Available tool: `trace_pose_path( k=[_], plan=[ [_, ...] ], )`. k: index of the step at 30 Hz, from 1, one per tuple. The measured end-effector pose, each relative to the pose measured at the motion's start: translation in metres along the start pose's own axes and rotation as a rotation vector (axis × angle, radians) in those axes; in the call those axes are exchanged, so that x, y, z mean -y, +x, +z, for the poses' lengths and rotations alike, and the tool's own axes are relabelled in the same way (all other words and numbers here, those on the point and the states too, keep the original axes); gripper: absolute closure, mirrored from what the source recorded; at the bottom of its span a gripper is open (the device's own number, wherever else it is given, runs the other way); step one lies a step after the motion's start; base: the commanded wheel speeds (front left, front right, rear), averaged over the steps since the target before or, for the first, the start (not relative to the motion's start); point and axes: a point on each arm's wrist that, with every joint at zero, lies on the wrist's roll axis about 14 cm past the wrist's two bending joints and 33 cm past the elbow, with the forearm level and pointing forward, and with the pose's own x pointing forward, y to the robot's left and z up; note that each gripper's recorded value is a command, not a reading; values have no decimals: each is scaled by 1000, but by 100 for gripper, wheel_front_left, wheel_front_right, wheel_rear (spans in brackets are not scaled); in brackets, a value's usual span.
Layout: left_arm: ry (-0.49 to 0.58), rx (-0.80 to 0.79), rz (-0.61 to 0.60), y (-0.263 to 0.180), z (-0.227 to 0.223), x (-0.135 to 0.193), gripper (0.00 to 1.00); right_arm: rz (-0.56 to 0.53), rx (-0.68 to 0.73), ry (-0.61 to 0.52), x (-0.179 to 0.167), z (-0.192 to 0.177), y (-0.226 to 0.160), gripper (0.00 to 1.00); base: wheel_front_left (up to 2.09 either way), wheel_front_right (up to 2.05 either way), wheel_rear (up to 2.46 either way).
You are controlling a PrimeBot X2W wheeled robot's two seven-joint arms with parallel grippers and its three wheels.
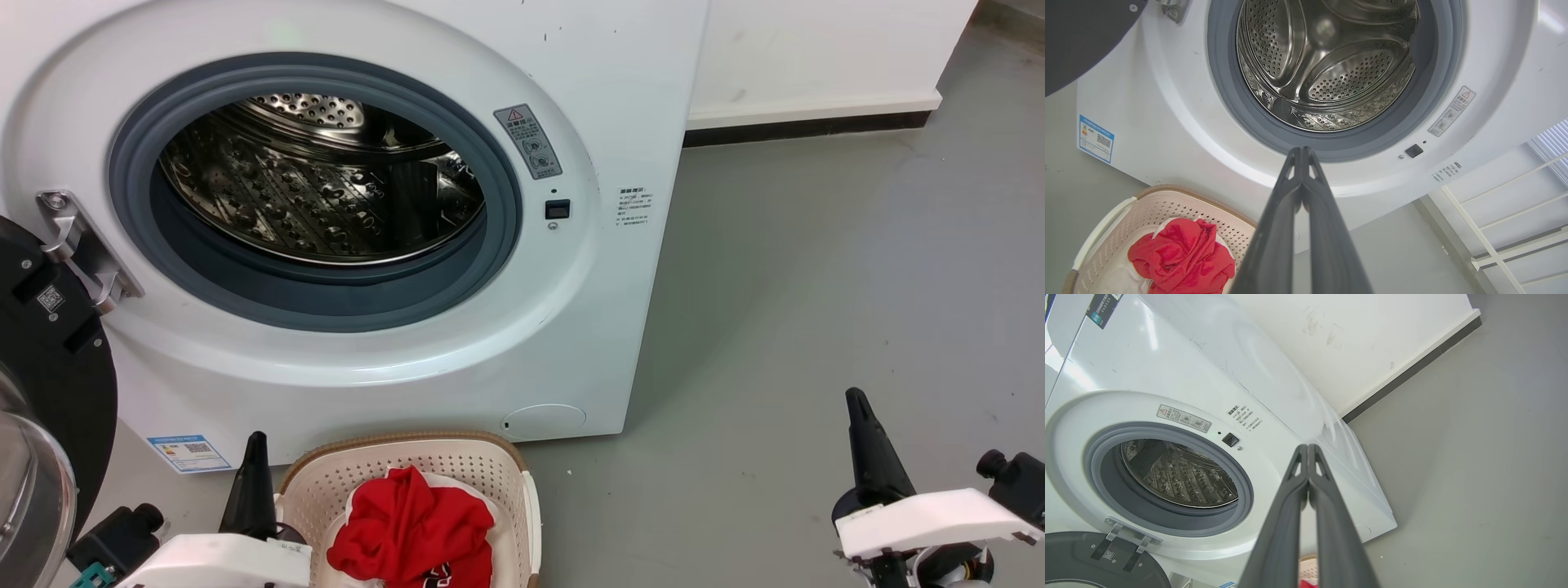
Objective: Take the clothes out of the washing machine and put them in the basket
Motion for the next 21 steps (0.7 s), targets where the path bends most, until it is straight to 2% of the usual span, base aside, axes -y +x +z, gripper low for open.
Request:
trace_pose_path(
  k=[2,21],
  plan=[
    [-55,-8,11,-1,-1,-3,100,0,2,54,-1,2,3,100,0,0,0],
    [-290,-22,14,4,0,-2,100,-14,-14,286,0,2,9,100,0,0,0]
  ],
)
